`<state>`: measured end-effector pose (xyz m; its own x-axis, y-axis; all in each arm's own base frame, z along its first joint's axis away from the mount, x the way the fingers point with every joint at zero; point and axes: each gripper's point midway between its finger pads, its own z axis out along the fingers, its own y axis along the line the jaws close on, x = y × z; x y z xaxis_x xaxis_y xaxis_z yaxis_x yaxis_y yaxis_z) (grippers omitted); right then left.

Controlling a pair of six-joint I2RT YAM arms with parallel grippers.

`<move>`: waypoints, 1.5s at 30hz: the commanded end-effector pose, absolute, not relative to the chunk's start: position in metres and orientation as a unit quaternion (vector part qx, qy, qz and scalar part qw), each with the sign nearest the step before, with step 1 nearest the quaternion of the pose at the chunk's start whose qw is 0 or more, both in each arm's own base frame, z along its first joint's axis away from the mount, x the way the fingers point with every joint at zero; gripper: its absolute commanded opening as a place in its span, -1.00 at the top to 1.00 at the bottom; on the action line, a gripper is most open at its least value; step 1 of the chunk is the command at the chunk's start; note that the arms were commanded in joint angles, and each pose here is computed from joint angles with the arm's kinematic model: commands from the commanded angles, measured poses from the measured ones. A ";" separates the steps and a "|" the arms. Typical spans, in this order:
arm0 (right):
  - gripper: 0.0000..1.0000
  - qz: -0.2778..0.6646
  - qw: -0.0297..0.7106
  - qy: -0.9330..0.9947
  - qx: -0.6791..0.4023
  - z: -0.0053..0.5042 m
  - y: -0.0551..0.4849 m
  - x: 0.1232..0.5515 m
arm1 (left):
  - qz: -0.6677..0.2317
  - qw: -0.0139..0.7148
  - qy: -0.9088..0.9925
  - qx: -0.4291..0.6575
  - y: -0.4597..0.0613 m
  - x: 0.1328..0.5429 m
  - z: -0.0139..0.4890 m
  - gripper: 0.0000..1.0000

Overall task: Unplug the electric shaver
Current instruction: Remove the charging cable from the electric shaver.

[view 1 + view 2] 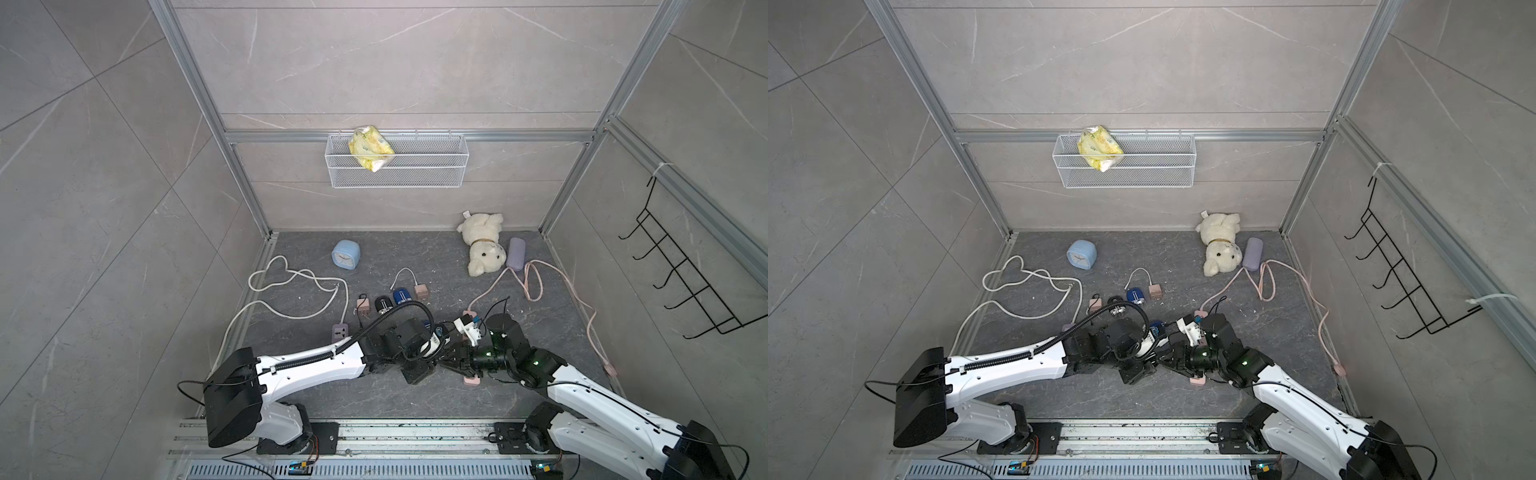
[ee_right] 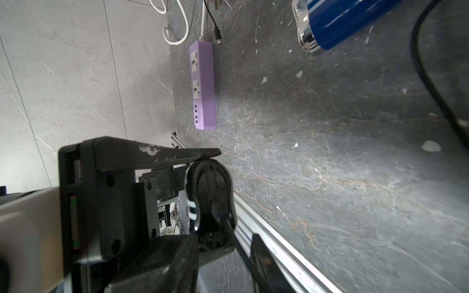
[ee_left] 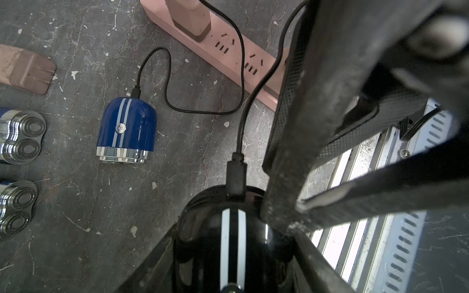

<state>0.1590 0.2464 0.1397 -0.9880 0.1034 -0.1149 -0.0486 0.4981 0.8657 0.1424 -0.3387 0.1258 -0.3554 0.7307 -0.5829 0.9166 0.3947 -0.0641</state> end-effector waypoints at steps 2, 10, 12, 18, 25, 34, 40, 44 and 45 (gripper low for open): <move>0.32 0.504 0.113 0.856 0.022 0.150 0.248 0.172 | -0.223 0.270 0.791 0.501 -0.346 0.145 0.154 0.09; 0.40 0.512 0.114 0.850 0.050 0.144 0.247 0.176 | -0.226 0.274 0.792 0.497 -0.345 0.146 0.156 0.08; 0.43 0.526 0.114 0.841 0.056 0.146 0.250 0.178 | -0.226 0.277 0.791 0.496 -0.346 0.146 0.157 0.08; 0.44 0.537 0.118 0.833 0.063 0.148 0.251 0.179 | -0.225 0.275 0.793 0.495 -0.344 0.146 0.155 0.08; 0.43 0.539 0.127 0.830 0.067 0.152 0.249 0.180 | -0.224 0.272 0.795 0.494 -0.343 0.145 0.152 0.08; 0.40 0.540 0.132 0.829 0.067 0.154 0.249 0.182 | -0.221 0.269 0.797 0.494 -0.342 0.145 0.148 0.08; 0.41 0.534 0.125 0.833 0.071 0.145 0.251 0.184 | -0.219 0.271 0.797 0.493 -0.341 0.146 0.148 0.08; 0.44 0.536 0.124 0.832 0.071 0.144 0.253 0.187 | -0.219 0.273 0.797 0.492 -0.340 0.147 0.149 0.08; 0.46 0.537 0.123 0.832 0.071 0.144 0.254 0.187 | -0.219 0.273 0.797 0.492 -0.340 0.146 0.149 0.08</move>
<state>0.1853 0.2519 0.1441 -0.9622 0.2450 -0.1187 -0.0036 0.4243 0.9055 0.1421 -0.3364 0.1304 -0.3747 0.7107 -0.5953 0.9068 0.4146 -0.0758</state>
